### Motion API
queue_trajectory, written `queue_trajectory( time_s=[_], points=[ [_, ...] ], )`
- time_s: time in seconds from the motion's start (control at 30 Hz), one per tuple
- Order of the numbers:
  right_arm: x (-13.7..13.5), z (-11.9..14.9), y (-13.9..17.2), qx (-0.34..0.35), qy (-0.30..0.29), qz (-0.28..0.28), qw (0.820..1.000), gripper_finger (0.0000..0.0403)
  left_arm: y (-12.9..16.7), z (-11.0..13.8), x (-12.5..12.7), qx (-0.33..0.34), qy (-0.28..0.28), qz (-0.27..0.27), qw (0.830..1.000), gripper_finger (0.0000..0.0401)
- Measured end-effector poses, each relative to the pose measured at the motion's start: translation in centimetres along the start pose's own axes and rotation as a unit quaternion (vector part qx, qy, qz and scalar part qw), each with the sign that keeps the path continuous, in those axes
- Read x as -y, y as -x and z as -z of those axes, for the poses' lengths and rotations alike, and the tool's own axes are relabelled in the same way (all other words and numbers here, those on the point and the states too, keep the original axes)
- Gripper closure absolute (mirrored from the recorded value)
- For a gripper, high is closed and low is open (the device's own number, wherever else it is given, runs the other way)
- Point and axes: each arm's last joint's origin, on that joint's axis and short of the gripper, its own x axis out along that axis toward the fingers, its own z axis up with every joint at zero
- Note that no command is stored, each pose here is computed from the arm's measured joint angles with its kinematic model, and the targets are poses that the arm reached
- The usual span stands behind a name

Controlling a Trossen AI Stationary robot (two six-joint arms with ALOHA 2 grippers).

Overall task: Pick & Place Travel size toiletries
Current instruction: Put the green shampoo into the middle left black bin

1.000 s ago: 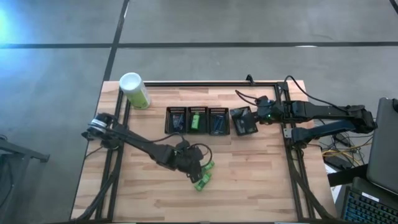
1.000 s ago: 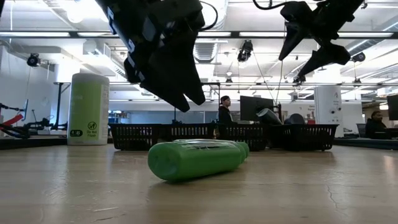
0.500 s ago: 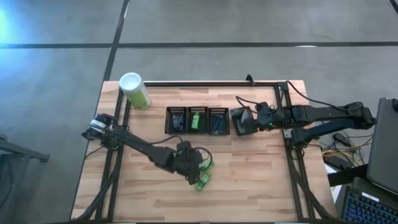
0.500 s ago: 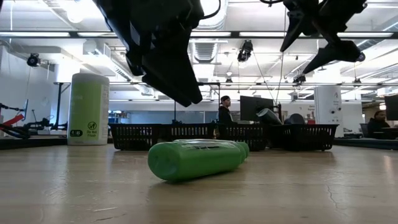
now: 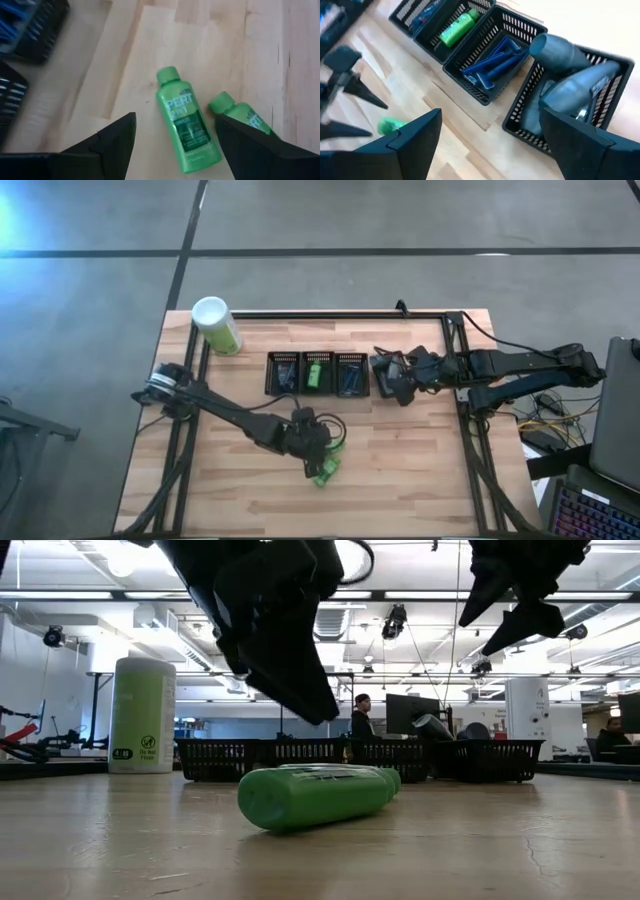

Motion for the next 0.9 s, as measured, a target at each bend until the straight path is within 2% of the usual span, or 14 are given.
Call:
queue_trajectory(
  time_s=[0.2,0.33,0.47,0.57,0.9],
  points=[
    [0.2,0.2,-0.2,-0.004,0.092,0.006,0.996,0.0044,-1.1,1.3,1.1,-0.044,-0.007,0.053,0.998,0.0126],
    [0.4,0.4,-0.2,-0.013,0.128,0.015,0.992,0.0035,-1.3,1.8,1.9,-0.050,0.029,0.055,0.997,0.0126],
    [0.6,0.5,-0.3,-0.017,0.139,0.026,0.990,0.0035,-1.6,1.9,1.8,-0.043,0.100,0.032,0.994,0.0126],
    [0.7,0.6,-0.4,-0.011,0.149,0.036,0.988,0.0035,-1.7,1.8,1.7,-0.029,0.122,0.018,0.992,0.0126],
    [1.3,1.1,-1.0,-0.016,0.145,0.051,0.988,0.0035,-3.8,3.2,2.0,-0.051,0.121,0.004,0.991,0.0126]
  ],
)
